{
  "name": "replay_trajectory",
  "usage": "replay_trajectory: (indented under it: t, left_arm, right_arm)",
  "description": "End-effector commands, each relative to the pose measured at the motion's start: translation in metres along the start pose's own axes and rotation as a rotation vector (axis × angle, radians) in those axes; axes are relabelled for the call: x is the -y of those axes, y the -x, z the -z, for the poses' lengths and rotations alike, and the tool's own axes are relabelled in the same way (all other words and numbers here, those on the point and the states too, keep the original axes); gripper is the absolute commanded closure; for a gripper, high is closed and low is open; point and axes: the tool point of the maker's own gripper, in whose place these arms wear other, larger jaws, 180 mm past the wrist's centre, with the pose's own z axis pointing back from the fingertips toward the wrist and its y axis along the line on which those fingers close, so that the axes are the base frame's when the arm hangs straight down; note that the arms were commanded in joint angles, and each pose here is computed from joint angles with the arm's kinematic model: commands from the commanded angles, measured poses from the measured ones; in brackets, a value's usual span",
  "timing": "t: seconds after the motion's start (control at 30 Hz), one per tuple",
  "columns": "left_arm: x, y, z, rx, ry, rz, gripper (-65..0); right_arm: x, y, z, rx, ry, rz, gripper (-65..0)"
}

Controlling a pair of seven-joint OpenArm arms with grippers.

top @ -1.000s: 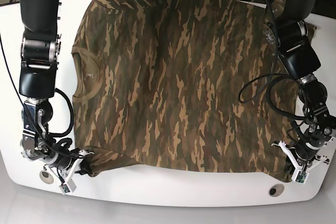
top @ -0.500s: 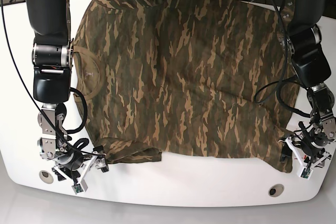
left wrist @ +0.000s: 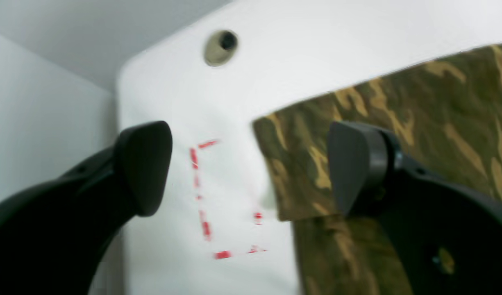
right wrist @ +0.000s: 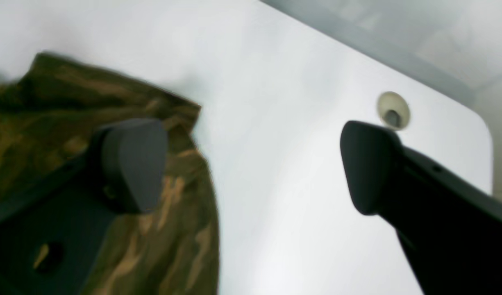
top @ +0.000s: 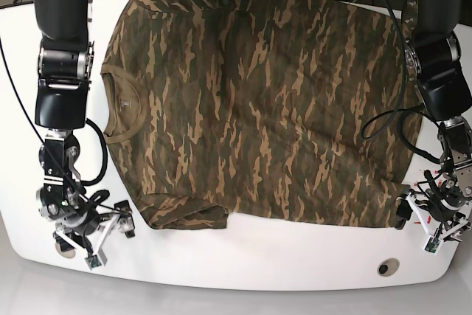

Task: Layout the t-shirt on the table in an organized manner, then fold the t-shirt properly
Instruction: 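Drag the shirt hem toward the robot's base with both grippers, then release the hem and move both grippers toward the shirt shoulders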

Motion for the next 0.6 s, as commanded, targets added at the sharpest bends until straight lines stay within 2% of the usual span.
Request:
replay_trajectory:
  t: [0.0, 0.13, 0.37, 0.57]
  left_arm:
    - [-0.016, -0.020, -0.016, 0.068, -0.050, 0.027, -56.7]
    - [-0.011, -0.014, -0.032, 0.057, -0.079, 0.073, -56.7]
    - [0.043, 0.000, -0.058, 0.071, -0.052, 0.155, -56.7]
    - [0.087, 0.016, -0.084, 0.079, -0.012, 0.194, -56.7]
  right_arm:
    - [-0.005, -0.003, -0.019, 0.033, -0.025, 0.002, -65.0]
    - [-0.023, 0.018, -0.032, 0.026, -0.081, 0.043, -65.0]
    - [-0.050, 0.061, -0.064, 0.044, -0.134, 0.177, -65.0]
    - [-0.081, 0.081, -0.084, 0.058, -0.166, 0.187, -64.4]
